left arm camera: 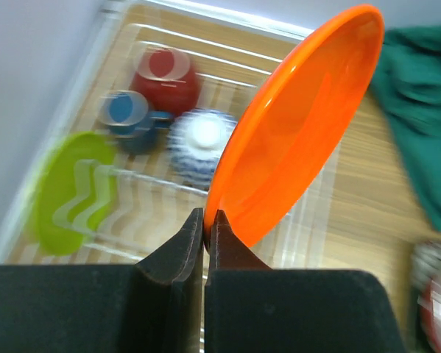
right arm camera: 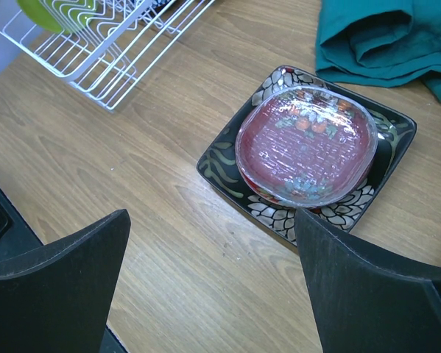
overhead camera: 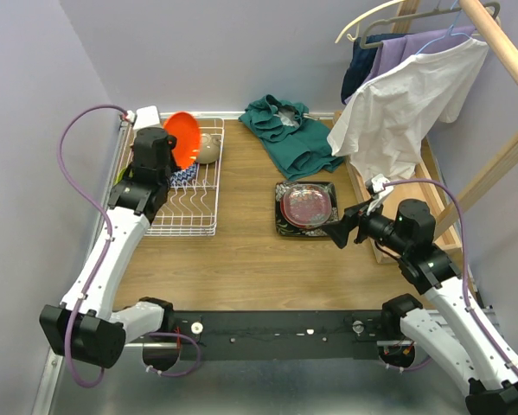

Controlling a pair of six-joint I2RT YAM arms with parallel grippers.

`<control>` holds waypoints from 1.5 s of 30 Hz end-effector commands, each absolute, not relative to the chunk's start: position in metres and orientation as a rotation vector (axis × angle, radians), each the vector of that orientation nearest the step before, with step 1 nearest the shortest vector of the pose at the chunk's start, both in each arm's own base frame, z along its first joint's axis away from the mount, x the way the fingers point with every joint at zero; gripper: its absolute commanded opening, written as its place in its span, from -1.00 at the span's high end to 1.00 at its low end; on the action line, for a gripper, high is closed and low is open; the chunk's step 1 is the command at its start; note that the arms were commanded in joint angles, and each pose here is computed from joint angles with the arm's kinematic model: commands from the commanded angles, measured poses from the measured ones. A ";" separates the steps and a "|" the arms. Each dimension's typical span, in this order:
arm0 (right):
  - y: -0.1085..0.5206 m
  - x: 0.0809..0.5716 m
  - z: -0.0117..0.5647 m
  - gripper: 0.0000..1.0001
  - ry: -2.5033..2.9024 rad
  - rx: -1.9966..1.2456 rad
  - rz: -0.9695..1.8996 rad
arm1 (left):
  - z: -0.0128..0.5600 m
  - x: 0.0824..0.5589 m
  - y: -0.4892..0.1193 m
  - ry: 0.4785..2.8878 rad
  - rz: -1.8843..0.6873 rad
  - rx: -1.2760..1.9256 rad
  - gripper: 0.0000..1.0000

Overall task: Unload the mixed dishes from the dish rack
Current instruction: Place the plate at the center of the board.

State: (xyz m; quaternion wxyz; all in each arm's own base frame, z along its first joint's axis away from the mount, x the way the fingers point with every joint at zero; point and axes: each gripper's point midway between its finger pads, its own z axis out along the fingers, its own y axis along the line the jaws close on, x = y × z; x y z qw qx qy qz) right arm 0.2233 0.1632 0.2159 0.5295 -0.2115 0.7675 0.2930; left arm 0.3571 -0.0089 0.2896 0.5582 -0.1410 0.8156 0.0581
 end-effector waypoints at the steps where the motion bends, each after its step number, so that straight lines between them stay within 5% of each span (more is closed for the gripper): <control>1: 0.162 0.225 0.218 -1.00 1.805 -0.507 0.680 | 0.296 0.369 -0.100 1.936 -0.256 -0.233 1.00; 10: 0.152 0.227 0.224 -1.00 1.783 -0.468 0.625 | 0.251 0.359 -0.262 2.090 -0.643 0.018 1.00; 20: 0.146 0.228 0.228 -1.00 1.770 -0.439 0.590 | 0.189 0.354 -0.353 2.299 -0.811 0.112 1.00; 41: 0.146 0.229 0.227 -1.00 1.772 -0.439 0.589 | 0.106 0.334 -0.365 2.617 -0.787 0.098 0.82; 45: 0.146 0.229 0.227 -1.00 1.772 -0.437 0.588 | 0.101 0.332 -0.364 2.633 -0.769 0.098 0.65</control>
